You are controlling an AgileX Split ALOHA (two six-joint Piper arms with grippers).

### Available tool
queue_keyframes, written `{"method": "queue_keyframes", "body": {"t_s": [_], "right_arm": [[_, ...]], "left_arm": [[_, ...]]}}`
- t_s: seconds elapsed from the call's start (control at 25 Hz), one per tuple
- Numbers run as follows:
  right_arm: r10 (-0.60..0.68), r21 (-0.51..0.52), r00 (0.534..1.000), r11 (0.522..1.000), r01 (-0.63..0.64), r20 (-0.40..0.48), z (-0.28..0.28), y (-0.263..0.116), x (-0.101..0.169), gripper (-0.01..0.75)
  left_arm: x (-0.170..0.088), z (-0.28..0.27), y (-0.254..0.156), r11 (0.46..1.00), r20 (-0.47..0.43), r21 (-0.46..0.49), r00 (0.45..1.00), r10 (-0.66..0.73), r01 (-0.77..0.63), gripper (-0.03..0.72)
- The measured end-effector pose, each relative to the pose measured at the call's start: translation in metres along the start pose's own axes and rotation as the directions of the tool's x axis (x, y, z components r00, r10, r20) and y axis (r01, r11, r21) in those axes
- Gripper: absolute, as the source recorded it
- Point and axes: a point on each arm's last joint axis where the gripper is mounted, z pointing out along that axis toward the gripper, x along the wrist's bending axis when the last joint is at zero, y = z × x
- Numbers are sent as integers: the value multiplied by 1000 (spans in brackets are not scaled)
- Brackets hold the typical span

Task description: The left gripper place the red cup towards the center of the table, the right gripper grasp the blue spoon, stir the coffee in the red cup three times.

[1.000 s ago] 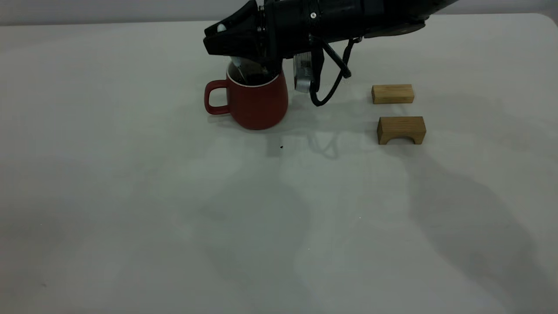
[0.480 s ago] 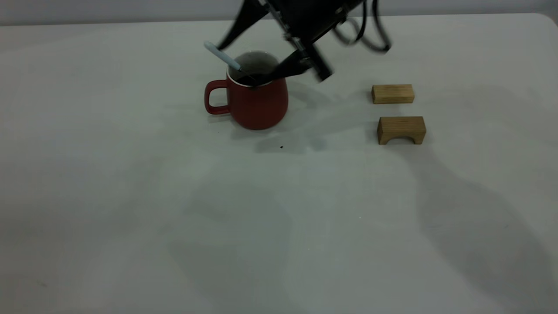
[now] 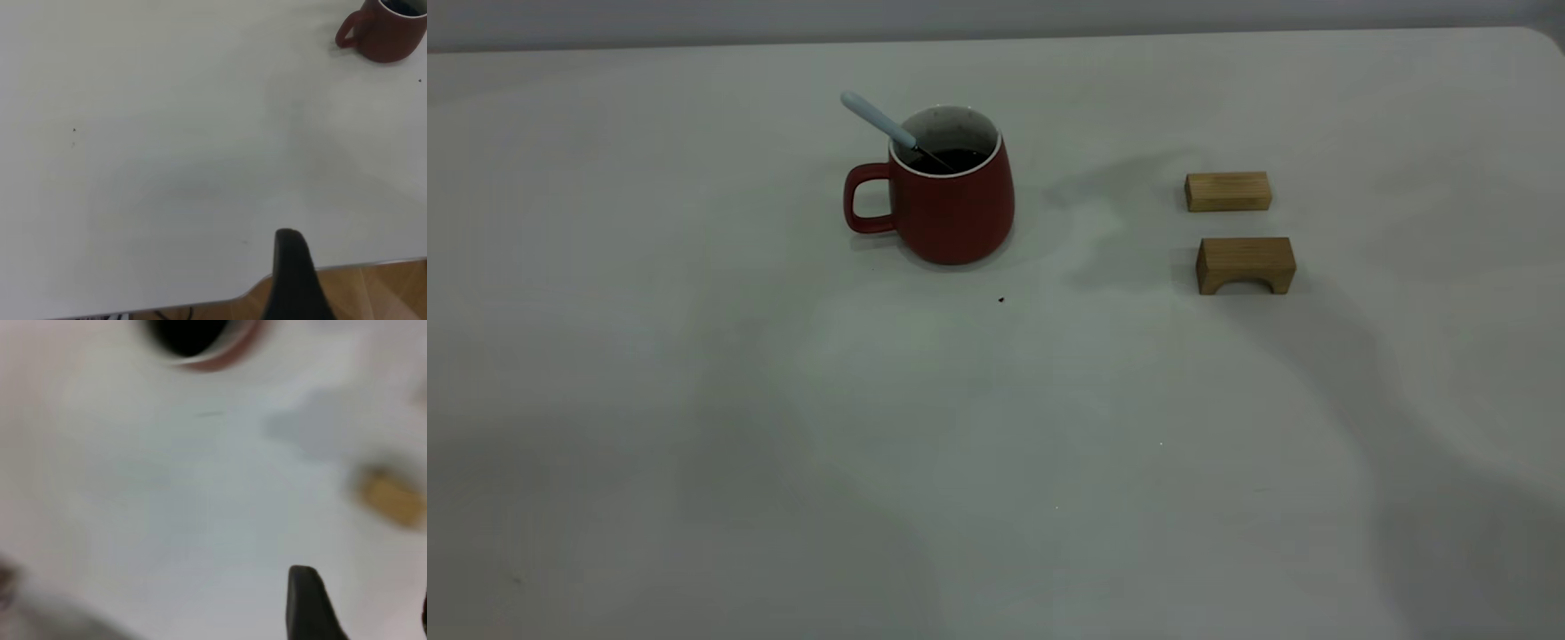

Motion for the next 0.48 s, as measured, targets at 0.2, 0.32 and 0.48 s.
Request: {"method": "queue_keyframes", "body": {"t_s": [0.2,0.32,0.48], "right_arm": [[65,-111,958,993,-35,280,-68,-10,-15,369],[86,-182,917,983,-14,391,-106,-18,-19,333],[128,-304,879,952,20,459,-171,-40,-16,285]], "left_arm": [[0,0,0,1000,0,0,1000,0,0,554],[0,0,0,1000,0,0,1000,0,0,554],[0,0,0,1000,0,0,1000,0,0,554]]}}
